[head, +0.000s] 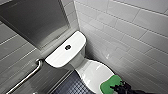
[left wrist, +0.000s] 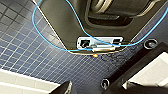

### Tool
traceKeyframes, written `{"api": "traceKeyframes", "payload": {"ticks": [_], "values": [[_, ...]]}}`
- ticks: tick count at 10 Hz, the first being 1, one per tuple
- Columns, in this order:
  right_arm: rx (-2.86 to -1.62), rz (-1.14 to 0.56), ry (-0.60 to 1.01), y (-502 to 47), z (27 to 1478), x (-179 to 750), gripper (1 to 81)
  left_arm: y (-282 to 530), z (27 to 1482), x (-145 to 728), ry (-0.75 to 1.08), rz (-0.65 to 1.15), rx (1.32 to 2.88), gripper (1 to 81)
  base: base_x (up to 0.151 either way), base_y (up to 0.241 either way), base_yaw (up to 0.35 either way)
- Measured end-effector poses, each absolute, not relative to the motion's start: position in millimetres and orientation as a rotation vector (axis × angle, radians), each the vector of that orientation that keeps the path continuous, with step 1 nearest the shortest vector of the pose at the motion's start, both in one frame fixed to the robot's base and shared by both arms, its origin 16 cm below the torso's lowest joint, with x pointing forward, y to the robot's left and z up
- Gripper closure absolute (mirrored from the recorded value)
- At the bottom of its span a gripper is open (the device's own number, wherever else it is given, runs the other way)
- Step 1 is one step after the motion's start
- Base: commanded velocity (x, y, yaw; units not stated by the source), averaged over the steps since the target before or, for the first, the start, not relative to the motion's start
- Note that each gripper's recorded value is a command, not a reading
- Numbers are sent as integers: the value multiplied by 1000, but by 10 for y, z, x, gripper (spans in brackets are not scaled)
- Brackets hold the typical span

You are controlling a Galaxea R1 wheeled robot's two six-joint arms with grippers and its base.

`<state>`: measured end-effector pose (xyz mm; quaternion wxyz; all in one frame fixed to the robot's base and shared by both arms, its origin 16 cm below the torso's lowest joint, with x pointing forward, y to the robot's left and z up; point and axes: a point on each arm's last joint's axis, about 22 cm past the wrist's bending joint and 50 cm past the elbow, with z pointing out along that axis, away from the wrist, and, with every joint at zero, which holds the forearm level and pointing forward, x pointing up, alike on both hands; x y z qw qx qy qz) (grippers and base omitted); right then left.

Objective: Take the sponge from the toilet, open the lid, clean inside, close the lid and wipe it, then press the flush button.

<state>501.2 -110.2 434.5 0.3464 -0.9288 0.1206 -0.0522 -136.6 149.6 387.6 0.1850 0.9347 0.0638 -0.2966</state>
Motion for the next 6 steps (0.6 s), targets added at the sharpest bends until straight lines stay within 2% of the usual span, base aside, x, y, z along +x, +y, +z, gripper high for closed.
{"api": "traceKeyframes", "payload": {"ticks": [3, 6], "values": [[-2369, -153, 322, -539, 4354, 5270, 811, 1500, 3876, -1368, 179, -837, 2635, 10, 0, 0, 0], [-2439, -251, 340, -309, 3933, 5790, 811, 1507, 3875, -1368, 181, -837, 2636, 10, 0, 0, 0]]}}
